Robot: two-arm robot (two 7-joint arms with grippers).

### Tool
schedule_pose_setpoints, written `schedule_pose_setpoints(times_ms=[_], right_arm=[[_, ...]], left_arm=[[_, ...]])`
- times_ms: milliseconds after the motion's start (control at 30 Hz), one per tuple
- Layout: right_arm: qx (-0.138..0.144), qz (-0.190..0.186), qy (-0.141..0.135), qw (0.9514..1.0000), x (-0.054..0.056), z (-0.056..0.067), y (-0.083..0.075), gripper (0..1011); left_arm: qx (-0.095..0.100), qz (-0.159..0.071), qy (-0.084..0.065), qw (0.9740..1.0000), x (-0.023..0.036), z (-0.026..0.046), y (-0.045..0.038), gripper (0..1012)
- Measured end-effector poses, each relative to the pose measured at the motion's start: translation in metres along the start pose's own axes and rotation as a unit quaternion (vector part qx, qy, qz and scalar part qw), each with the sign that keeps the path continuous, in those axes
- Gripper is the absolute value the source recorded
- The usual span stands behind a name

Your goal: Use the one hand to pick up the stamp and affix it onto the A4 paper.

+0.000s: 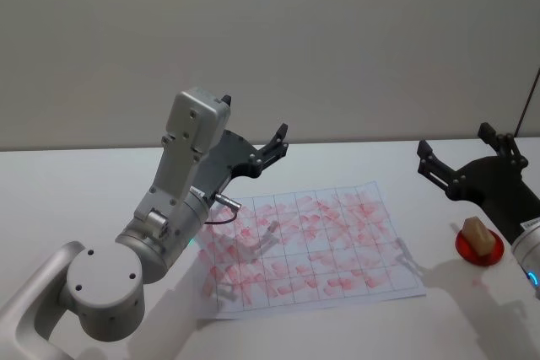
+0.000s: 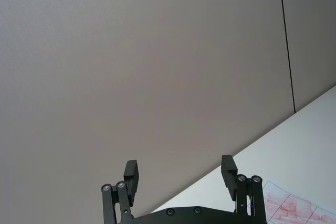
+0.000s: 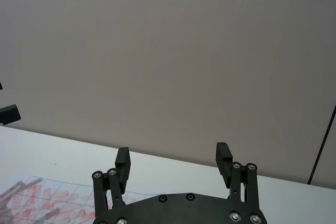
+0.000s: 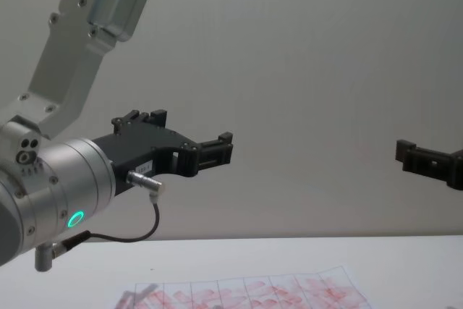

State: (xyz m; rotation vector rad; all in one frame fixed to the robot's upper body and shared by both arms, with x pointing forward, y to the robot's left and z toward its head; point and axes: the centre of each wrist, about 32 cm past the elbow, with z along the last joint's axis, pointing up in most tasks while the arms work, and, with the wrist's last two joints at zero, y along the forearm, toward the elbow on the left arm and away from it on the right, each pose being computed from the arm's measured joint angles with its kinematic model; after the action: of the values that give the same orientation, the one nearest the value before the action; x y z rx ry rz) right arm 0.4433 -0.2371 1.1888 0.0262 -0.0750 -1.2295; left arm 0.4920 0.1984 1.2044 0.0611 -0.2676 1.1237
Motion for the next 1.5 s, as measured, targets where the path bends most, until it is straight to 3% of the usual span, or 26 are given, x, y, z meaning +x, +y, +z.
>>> schedule_pose_setpoints(times_ms=[1100,1500], right_arm=[[-0.001,0.000,0.000,1.0000,0.000,0.000,0.000,1001],[-0.015,-0.023,0.013,0.9995,0.009,-0.004,-0.026,1001]], left_arm=[[0.000,0.000,0.000,1.0000,0.0000,0.0000,0.0000,1001],[0.000,0.000,0.000,1.0000,0.0000,0.0000,0.0000,1001]])
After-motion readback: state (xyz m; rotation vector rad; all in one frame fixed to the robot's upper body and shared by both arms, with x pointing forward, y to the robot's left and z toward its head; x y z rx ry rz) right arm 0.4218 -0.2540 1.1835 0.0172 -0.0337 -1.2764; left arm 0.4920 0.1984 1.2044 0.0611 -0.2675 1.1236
